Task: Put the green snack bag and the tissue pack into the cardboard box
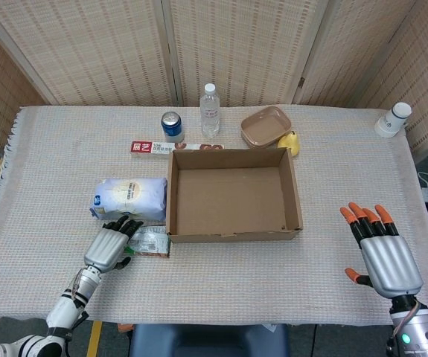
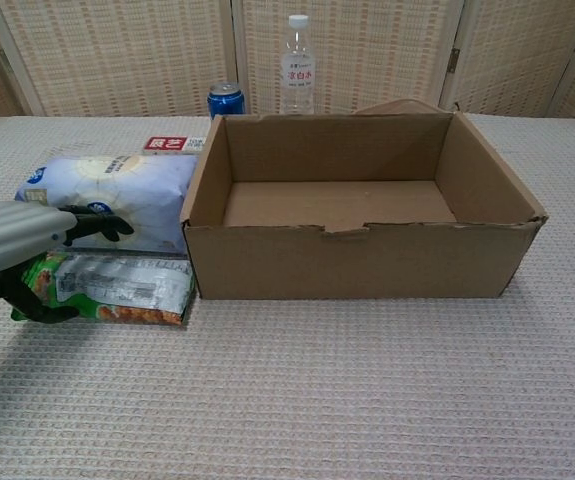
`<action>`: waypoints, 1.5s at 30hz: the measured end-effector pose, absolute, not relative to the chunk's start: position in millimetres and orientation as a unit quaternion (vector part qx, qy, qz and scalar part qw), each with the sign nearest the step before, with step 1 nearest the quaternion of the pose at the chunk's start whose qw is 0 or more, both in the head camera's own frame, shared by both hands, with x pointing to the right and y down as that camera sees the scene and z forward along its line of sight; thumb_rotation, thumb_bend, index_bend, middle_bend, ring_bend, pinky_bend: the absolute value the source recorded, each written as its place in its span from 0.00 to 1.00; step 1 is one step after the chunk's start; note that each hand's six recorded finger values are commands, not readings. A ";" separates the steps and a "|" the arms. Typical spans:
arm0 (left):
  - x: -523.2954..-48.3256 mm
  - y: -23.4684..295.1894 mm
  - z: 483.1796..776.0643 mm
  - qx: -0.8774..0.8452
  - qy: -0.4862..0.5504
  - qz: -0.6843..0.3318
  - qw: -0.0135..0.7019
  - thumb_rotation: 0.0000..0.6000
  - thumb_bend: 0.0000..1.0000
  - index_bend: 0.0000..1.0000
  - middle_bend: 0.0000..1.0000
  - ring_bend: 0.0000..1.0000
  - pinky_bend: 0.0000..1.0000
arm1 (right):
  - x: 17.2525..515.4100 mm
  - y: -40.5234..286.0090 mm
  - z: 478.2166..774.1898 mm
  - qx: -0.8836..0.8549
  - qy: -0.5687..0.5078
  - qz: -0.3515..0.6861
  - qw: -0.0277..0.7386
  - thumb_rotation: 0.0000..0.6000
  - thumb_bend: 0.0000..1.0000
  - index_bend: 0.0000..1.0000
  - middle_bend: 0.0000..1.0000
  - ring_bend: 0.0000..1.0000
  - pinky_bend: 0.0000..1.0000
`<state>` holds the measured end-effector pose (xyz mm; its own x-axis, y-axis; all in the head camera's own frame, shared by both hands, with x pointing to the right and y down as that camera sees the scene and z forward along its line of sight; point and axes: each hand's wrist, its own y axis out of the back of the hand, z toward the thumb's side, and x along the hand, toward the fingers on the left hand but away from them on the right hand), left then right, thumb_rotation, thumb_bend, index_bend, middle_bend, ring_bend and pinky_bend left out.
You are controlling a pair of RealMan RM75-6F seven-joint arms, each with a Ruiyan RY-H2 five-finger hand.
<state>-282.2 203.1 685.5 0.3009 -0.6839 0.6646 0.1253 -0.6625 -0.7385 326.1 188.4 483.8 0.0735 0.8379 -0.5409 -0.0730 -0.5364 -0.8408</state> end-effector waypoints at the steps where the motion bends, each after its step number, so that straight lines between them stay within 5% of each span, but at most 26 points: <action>1: -282.3 202.8 686.8 -0.720 0.194 -0.559 0.364 1.00 0.26 0.13 0.15 0.06 0.24 | 326.2 188.4 484.0 -0.630 -0.303 0.610 0.373 1.00 0.02 0.08 0.04 0.00 0.00; 8: -281.1 202.7 697.5 -0.716 0.189 -0.559 0.373 1.00 0.26 0.18 0.19 0.11 0.28 | 327.3 187.7 485.1 -0.628 -0.303 0.613 0.372 1.00 0.02 0.08 0.04 0.00 0.00; 17: -281.4 204.1 709.8 -0.712 0.189 -0.562 0.377 1.00 0.31 0.35 0.35 0.29 0.47 | 328.2 187.5 485.6 -0.627 -0.303 0.615 0.370 1.00 0.02 0.08 0.04 0.00 0.00; 26: -290.8 201.3 716.4 -0.694 0.201 -0.567 0.395 1.00 0.42 0.69 0.73 0.63 0.75 | 329.0 187.0 483.8 -0.627 -0.305 0.613 0.371 1.00 0.02 0.08 0.04 0.00 0.00; 32: -293.8 198.4 704.6 -0.693 0.215 -0.558 0.403 1.00 0.45 0.76 0.85 0.73 0.82 | 329.2 186.8 482.4 -0.627 -0.308 0.612 0.371 1.00 0.02 0.08 0.04 0.00 0.00; 45: -293.2 182.3 627.3 -0.688 0.233 -0.550 0.413 1.00 0.46 0.78 0.88 0.75 0.84 | 327.3 188.3 482.2 -0.632 -0.306 0.608 0.372 1.00 0.02 0.08 0.04 0.00 0.00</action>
